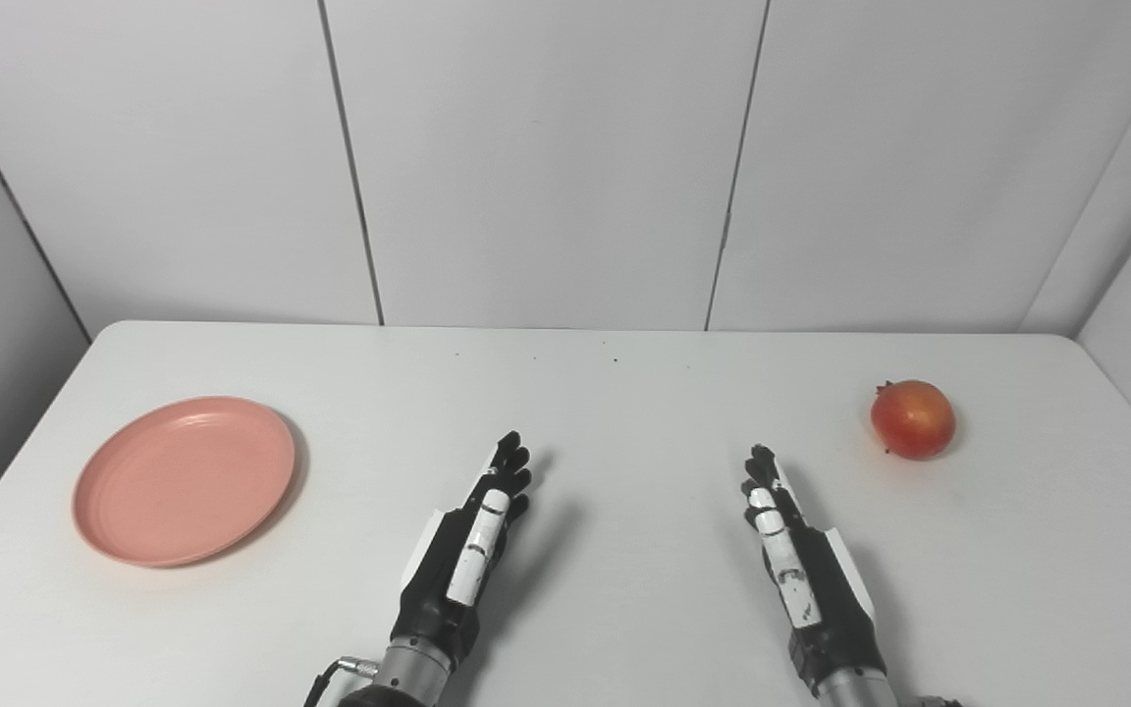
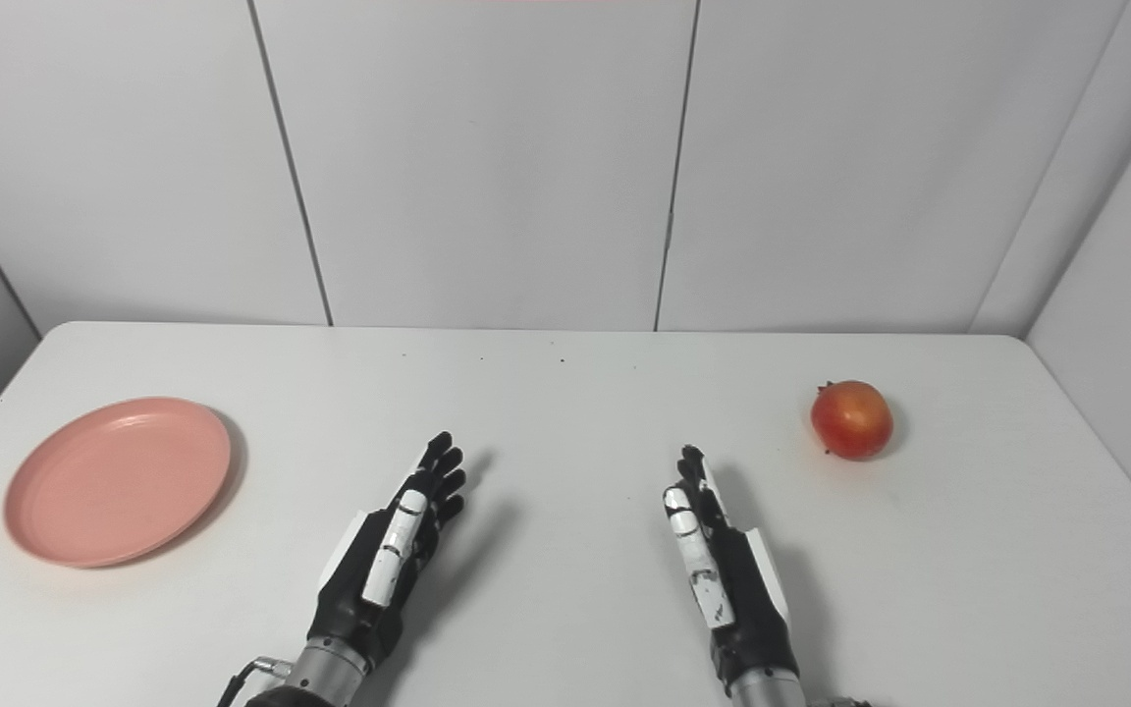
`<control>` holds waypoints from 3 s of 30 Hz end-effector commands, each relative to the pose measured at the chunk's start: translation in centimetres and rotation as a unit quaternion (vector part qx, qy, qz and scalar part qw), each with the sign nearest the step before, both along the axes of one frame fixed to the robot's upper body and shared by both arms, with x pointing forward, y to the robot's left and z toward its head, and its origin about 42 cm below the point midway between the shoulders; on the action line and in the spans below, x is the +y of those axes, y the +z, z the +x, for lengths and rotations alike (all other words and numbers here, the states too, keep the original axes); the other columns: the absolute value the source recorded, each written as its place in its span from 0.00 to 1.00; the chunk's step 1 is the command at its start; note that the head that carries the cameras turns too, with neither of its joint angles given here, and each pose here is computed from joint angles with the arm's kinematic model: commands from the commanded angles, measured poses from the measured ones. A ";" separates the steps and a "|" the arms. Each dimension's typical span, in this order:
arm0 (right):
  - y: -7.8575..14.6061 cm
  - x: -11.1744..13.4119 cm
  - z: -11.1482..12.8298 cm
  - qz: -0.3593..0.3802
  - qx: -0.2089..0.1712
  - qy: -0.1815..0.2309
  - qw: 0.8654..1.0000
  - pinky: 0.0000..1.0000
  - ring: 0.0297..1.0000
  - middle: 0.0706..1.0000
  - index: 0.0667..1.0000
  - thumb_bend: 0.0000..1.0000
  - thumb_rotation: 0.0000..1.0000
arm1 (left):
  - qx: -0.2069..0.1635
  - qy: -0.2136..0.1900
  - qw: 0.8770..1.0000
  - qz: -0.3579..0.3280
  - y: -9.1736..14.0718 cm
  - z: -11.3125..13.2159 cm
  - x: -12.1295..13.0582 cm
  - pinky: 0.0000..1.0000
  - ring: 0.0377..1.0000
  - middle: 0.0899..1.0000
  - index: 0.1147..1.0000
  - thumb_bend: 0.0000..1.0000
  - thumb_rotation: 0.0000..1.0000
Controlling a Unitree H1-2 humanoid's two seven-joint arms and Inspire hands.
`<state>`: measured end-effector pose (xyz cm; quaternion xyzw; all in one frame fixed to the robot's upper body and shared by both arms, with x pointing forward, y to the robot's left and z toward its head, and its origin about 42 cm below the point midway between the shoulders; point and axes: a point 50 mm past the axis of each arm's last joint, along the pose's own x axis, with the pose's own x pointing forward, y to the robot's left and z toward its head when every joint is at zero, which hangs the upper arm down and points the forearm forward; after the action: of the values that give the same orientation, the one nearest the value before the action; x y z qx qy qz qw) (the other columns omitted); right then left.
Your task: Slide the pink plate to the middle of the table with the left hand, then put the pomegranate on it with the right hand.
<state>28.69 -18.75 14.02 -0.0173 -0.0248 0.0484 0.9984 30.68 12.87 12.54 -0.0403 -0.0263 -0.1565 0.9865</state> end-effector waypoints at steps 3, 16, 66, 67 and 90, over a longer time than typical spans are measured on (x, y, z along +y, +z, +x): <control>1.2 -1.0 0.0 0.008 -0.037 0.006 0.999 1.00 0.99 1.00 1.00 0.28 1.00 | -0.016 -0.005 1.000 -0.001 0.2 0.0 -1.9 0.99 0.99 1.00 1.00 0.45 1.00; 1.1 -2.5 -0.2 0.002 -0.044 0.027 0.999 1.00 0.99 1.00 1.00 0.25 1.00 | 0.008 -0.008 1.000 0.008 0.0 -0.1 -4.4 1.00 1.00 1.00 1.00 0.46 1.00; 1.0 -1.7 -0.2 0.016 -0.035 0.021 0.999 1.00 1.00 1.00 1.00 0.23 1.00 | -0.176 0.048 0.983 0.029 9.4 1.0 1.3 0.98 0.98 1.00 0.98 0.49 1.00; 0.9 -1.7 -0.2 0.016 -0.035 0.021 0.999 1.00 1.00 1.00 1.00 0.23 1.00 | -0.179 0.054 0.982 0.031 9.7 1.1 1.5 0.99 0.99 1.00 0.99 0.50 1.00; 0.5 -2.0 -0.1 0.023 -0.026 0.020 0.999 1.00 1.00 1.00 1.00 0.21 1.00 | -0.231 0.178 0.956 0.018 13.0 3.9 10.7 0.97 0.96 0.97 0.96 0.49 1.00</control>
<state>28.31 -20.73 13.61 0.0031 -0.0220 0.0664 0.9975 34.05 23.41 23.13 0.0211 -0.2083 0.0131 0.9777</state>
